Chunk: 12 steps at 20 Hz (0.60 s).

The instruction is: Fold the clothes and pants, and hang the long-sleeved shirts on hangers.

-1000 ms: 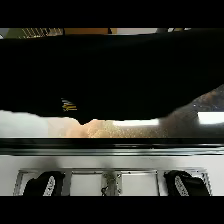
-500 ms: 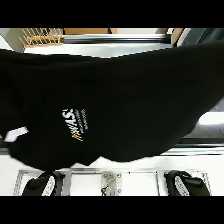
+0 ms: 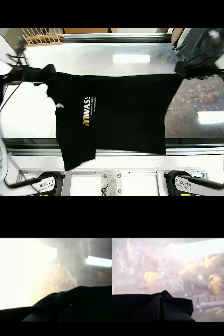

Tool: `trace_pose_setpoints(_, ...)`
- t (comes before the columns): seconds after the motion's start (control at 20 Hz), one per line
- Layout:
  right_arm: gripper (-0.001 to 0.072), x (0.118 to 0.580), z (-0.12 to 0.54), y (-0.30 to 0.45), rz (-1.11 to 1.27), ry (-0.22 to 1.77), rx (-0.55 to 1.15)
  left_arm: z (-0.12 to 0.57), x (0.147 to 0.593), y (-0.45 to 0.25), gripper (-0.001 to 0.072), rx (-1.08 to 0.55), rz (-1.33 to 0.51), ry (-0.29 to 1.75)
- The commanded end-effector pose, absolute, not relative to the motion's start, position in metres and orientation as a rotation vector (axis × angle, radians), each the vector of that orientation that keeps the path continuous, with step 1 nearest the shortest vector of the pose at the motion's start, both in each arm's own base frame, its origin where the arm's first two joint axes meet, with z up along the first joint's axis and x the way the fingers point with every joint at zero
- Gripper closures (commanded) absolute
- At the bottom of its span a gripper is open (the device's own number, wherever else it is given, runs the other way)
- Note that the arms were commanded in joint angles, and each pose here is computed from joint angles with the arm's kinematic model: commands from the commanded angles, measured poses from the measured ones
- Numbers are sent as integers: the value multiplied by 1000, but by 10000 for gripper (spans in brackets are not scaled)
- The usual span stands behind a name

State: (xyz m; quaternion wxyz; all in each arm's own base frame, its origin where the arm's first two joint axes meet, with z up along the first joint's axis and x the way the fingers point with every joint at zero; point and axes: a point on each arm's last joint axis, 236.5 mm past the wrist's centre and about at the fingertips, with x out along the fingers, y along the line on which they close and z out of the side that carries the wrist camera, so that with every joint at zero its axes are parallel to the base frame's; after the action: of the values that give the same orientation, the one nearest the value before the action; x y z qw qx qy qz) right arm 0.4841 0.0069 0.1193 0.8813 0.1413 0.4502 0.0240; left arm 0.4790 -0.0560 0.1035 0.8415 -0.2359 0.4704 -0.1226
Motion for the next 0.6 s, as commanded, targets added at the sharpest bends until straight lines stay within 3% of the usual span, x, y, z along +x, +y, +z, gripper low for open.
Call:
trace_pose_setpoints(0.0, 700, 522, 49, 16, 52, 990, 303, 34, 526, -58, 699, -493, -270, 1091)
trace_pose_setpoints(0.25, 700, 545, 50, 8, 18, 904, 326, 12, 547, -43, 699, -506, -258, 1117)
trace_pose_setpoints(0.55, 701, 504, 20, 17, 9, 1021, 297, -16, 518, -20, 699, -555, -185, 1170)
